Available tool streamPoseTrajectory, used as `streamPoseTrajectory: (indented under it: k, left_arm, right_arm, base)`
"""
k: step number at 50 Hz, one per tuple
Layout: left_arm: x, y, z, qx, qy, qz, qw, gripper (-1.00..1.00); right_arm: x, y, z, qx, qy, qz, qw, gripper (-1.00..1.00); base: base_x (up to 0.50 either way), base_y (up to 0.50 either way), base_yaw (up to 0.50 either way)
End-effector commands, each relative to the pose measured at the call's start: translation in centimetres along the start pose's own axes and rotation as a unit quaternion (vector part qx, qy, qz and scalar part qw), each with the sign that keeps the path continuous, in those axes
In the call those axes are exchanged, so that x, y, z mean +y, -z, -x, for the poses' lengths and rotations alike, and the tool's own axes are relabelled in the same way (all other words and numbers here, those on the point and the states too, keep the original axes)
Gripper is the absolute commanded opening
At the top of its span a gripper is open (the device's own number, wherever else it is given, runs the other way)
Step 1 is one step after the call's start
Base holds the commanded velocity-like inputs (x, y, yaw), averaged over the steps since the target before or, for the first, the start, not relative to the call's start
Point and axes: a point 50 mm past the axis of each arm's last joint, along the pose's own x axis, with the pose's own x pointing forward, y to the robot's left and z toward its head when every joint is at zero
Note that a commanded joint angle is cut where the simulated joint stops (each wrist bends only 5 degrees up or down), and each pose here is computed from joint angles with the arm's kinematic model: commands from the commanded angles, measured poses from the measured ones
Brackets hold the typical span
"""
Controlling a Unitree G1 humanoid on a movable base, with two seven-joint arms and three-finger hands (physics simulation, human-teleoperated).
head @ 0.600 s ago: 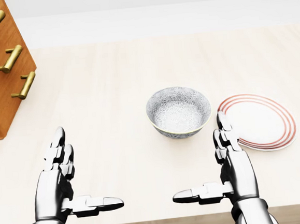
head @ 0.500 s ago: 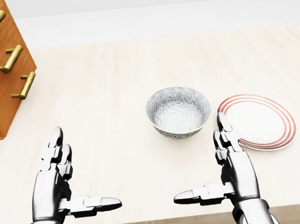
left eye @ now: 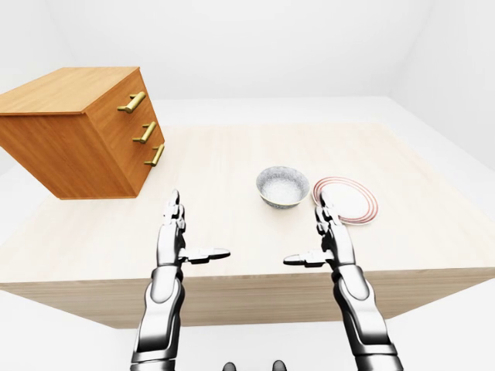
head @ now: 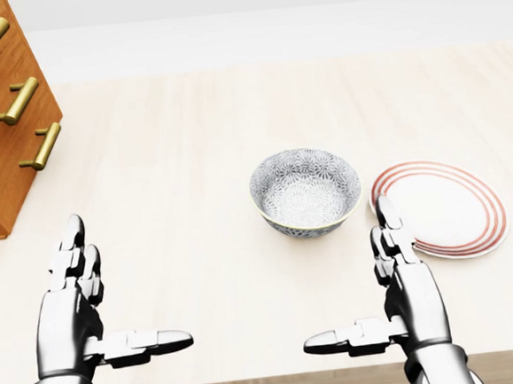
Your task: Put the bowl on top of the cabinet.
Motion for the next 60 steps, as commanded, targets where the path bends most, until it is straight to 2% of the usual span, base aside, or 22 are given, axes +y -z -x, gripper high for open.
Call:
streamPoseTrajectory:
  k: [1, 4, 5, 8, 9, 10, 12, 15, 19, 22, 41, 60]
  left_arm:
    - [1.0, -1.6, -0.5, -0.018, -0.026, -0.006, 0.999, 1.00]
    - [2.6, -3.9, -0.8, -0.065, -0.051, -0.009, 0.997, 1.00]
    - [3.7, -5.7, -0.7, -0.103, -0.068, -0.006, 0.992, 1.00]
    - [5.4, -7.9, -0.6, -0.147, -0.094, -0.003, 0.985, 1.00]
    - [5.8, -8.6, -0.4, -0.161, -0.101, -0.006, 0.982, 1.00]
    - [6.5, -9.0, -0.5, -0.169, -0.112, -0.012, 0.979, 1.00]
    - [7.8, -9.8, -0.3, -0.184, -0.132, -0.007, 0.974, 1.00]
    - [9.5, -10.8, -0.2, -0.202, -0.159, -0.003, 0.966, 1.00]
    - [10.5, -12.6, 0.4, -0.238, -0.174, 0.002, 0.956, 1.00]
    - [10.9, -13.5, 0.9, -0.258, -0.182, 0.004, 0.949, 1.00]
    - [10.8, -13.1, 0.7, -0.250, -0.183, 0.007, 0.951, 1.00]
    - [10.8, -13.5, 1.0, -0.258, -0.183, 0.006, 0.948, 1.00]
  right_arm:
    - [-0.6, -2.5, 0.3, -0.029, 0.013, -0.001, 0.999, 1.00]
    - [-1.9, -6.0, 0.8, -0.102, 0.033, 0.002, 0.994, 1.00]
    - [-2.8, -8.1, 1.4, -0.148, 0.045, 0.005, 0.988, 1.00]
    - [-4.4, -11.5, 2.8, -0.224, 0.069, 0.014, 0.972, 1.00]
    - [-4.9, -12.8, 3.4, -0.252, 0.077, 0.017, 0.964, 1.00]
    - [-5.7, -15.1, 4.6, -0.305, 0.087, 0.026, 0.948, 1.00]
    - [-6.9, -17.1, 6.0, -0.353, 0.102, 0.047, 0.929, 1.00]
    - [-9.4, -17.4, 7.4, -0.364, 0.140, 0.031, 0.920, 1.00]
    - [-10.2, -17.8, 8.2, -0.374, 0.154, 0.031, 0.914, 1.00]
    - [-10.4, -18.8, 9.1, -0.399, 0.159, 0.032, 0.902, 1.00]
    - [-10.5, -18.8, 9.2, -0.398, 0.159, 0.027, 0.903, 1.00]
    - [-10.4, -18.2, 8.9, -0.385, 0.156, 0.028, 0.909, 1.00]
  base:
    - [0.00, 0.00, 0.00]
    - [0.00, 0.00, 0.00]
    - [0.00, 0.00, 0.00]
    - [0.00, 0.00, 0.00]
    - [0.00, 0.00, 0.00]
    - [0.00, 0.00, 0.00]
    - [0.00, 0.00, 0.00]
    - [0.00, 0.00, 0.00]
    - [0.00, 0.00, 0.00]
    - [0.00, 0.00, 0.00]
    - [0.01, 0.00, 0.00]
    - [0.49, -0.06, 0.00]
